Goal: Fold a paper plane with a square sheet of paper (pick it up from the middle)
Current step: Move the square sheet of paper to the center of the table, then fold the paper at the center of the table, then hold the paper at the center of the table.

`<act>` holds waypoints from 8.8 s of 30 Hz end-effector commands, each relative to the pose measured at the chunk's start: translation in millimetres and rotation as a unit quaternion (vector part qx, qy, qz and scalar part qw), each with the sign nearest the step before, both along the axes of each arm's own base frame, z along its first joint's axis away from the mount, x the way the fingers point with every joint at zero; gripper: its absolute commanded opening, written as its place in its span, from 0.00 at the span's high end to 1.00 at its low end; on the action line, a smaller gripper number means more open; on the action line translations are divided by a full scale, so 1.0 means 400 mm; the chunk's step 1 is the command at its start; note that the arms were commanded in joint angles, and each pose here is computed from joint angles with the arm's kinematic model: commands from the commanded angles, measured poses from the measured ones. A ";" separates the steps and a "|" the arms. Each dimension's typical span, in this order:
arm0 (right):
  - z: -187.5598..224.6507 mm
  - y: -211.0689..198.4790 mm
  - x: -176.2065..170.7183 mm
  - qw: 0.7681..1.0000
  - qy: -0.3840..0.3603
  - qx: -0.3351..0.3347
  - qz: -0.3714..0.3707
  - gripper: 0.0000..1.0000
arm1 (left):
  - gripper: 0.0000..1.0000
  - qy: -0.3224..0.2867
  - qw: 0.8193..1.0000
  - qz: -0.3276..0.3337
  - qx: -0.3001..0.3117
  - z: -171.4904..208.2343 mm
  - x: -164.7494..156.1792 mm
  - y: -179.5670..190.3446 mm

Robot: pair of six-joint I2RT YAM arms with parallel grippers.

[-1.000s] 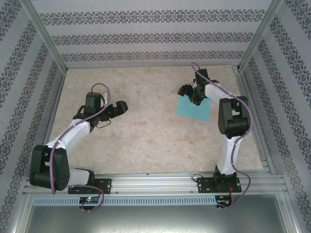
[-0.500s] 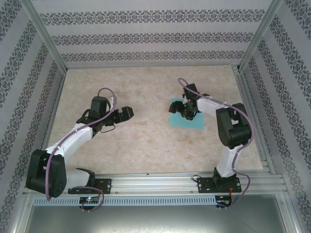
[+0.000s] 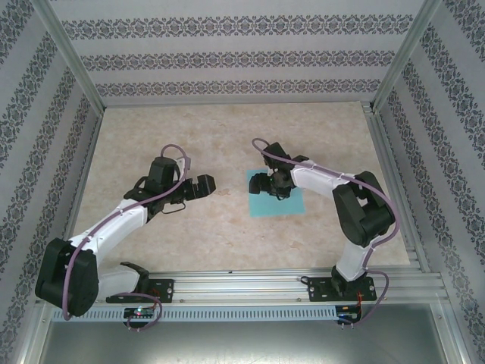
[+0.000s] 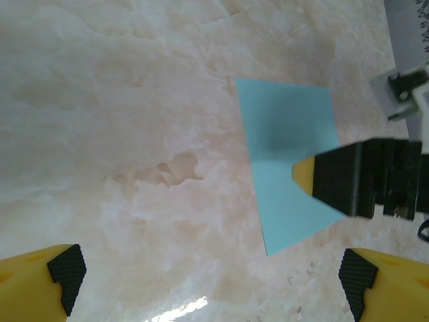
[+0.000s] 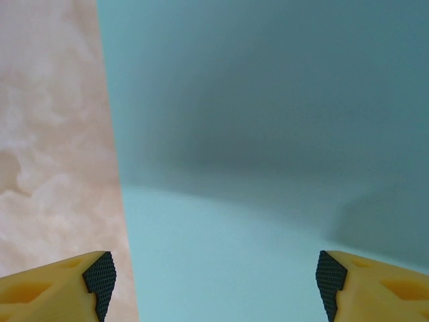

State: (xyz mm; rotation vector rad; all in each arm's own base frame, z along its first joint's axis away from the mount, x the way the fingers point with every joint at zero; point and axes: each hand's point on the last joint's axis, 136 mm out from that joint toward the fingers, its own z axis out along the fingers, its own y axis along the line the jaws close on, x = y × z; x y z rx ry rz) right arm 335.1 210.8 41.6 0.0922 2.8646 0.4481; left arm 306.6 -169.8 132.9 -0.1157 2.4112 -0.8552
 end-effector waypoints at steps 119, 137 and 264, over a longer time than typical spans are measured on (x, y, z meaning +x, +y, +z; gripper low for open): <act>-0.059 0.059 -0.028 0.992 0.044 -0.103 0.062 0.37 | 0.00 0.022 0.999 -0.027 0.017 -0.043 -0.066 -0.043; 0.238 0.254 -0.008 0.963 -0.016 0.263 0.055 0.65 | 0.00 0.003 0.999 0.017 0.032 -0.015 -0.054 -0.005; -0.188 -0.027 -0.074 0.983 0.154 -0.079 -0.068 0.33 | 0.68 0.111 0.991 -0.075 -0.010 -0.104 0.039 -0.203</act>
